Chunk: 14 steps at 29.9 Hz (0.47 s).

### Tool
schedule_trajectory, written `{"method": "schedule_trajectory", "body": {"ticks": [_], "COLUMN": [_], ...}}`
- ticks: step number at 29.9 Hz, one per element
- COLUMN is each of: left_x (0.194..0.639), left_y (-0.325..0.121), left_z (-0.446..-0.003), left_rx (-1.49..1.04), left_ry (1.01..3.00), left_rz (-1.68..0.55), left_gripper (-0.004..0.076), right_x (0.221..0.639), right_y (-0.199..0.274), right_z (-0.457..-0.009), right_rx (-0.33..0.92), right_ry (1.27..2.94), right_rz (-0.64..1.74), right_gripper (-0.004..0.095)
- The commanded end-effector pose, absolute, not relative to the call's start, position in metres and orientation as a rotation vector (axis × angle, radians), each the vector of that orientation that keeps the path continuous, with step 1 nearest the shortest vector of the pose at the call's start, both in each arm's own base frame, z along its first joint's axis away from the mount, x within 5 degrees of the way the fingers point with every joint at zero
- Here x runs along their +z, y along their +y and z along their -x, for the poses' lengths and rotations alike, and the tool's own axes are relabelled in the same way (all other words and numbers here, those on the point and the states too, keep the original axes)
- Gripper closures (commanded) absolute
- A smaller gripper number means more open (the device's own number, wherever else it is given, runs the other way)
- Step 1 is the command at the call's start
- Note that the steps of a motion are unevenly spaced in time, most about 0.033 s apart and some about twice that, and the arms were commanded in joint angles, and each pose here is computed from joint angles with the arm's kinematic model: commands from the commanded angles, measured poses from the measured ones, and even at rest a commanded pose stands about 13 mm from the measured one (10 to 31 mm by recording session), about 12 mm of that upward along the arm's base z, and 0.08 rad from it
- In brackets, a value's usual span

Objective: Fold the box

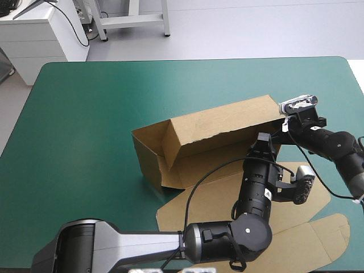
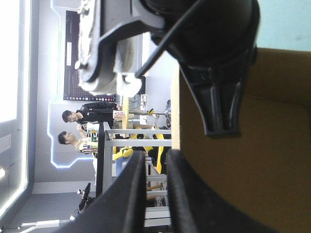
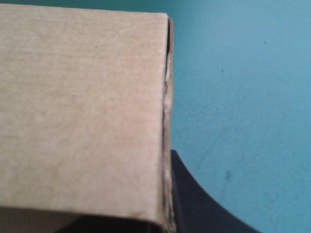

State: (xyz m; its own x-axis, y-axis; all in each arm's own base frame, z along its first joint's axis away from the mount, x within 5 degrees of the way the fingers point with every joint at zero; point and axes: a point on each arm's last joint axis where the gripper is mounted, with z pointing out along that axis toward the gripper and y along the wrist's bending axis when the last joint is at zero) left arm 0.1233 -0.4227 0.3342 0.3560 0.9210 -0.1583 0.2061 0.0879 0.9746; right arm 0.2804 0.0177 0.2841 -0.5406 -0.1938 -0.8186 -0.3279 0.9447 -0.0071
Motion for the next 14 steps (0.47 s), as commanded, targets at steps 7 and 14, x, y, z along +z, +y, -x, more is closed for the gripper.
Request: {"method": "schedule_trajectory", "body": {"ticks": [7, 14], "left_x": [0.449, 0.482], "left_y": [-0.348, -0.268], "left_z": [-0.127, -0.18], "left_rx": [0.633, 0.38], "left_ry": [1.158, 1.492], "left_rz": [-1.093, -0.904], "left_gripper": [0.0728, 0.0728], "right_x": [0.283, 0.285], "right_y": [0.018, 0.017], "right_z": [-0.28, -0.276], "right_rx": [0.189, 0.212], "right_ry": [2.178, 2.208], "right_rz": [0.363, 0.304], "right_gripper": [0.0901, 0.0901]}}
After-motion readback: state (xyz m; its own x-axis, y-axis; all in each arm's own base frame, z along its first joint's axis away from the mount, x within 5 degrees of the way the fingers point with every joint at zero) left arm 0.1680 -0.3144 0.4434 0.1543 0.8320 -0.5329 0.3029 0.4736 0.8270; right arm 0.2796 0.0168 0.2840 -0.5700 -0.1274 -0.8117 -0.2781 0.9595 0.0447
